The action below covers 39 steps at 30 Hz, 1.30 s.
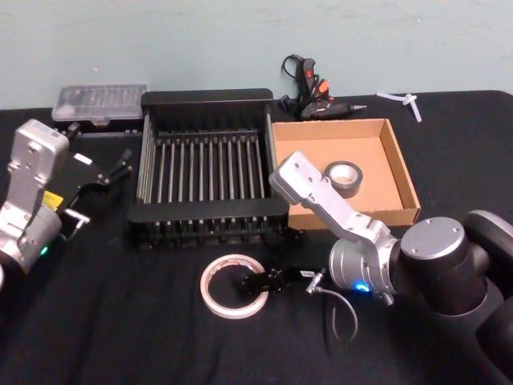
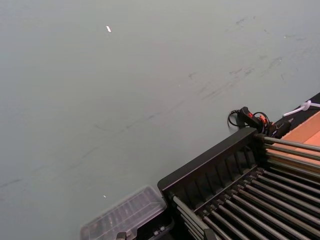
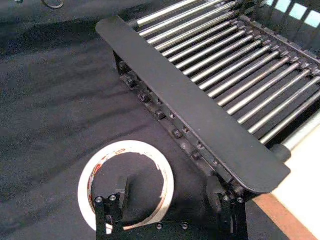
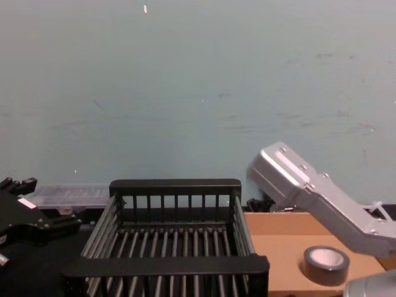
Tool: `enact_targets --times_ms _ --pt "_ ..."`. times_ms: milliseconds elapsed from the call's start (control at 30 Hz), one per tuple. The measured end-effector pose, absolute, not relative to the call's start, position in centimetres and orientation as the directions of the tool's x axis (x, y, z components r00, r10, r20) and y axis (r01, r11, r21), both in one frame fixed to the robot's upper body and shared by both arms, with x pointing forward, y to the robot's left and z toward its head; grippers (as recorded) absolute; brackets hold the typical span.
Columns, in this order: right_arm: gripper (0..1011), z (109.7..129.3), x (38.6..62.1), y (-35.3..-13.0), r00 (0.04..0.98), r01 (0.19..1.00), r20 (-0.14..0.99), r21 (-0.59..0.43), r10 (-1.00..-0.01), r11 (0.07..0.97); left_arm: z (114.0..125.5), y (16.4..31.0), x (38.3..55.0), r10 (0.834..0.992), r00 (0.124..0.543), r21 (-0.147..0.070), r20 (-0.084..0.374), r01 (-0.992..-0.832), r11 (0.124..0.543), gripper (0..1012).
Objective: Pick up the white tape and place it into the black box , Pick up the silver tape and place it into the brown box.
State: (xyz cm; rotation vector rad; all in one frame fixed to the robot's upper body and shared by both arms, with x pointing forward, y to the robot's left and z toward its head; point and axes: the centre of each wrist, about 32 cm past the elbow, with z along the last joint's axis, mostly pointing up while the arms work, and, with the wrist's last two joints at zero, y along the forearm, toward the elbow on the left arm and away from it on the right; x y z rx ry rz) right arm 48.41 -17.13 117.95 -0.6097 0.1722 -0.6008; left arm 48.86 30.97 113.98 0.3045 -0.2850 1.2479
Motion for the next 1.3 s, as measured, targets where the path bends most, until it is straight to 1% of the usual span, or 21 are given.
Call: enact_targets --times_ms 433,1300 --pt "1002 117.67 48.54 -16.60 0.821 0.477 0.037 -0.594 -0.570 0.648 113.98 30.97 48.86 0.880 0.292 0.070 0.374 -0.955 0.287 1002" --pt "1002 117.02 48.58 -16.36 0.822 0.463 0.022 -0.608 -0.569 0.645 113.98 30.97 48.86 0.880 0.292 0.070 0.374 -0.955 0.287 1002"
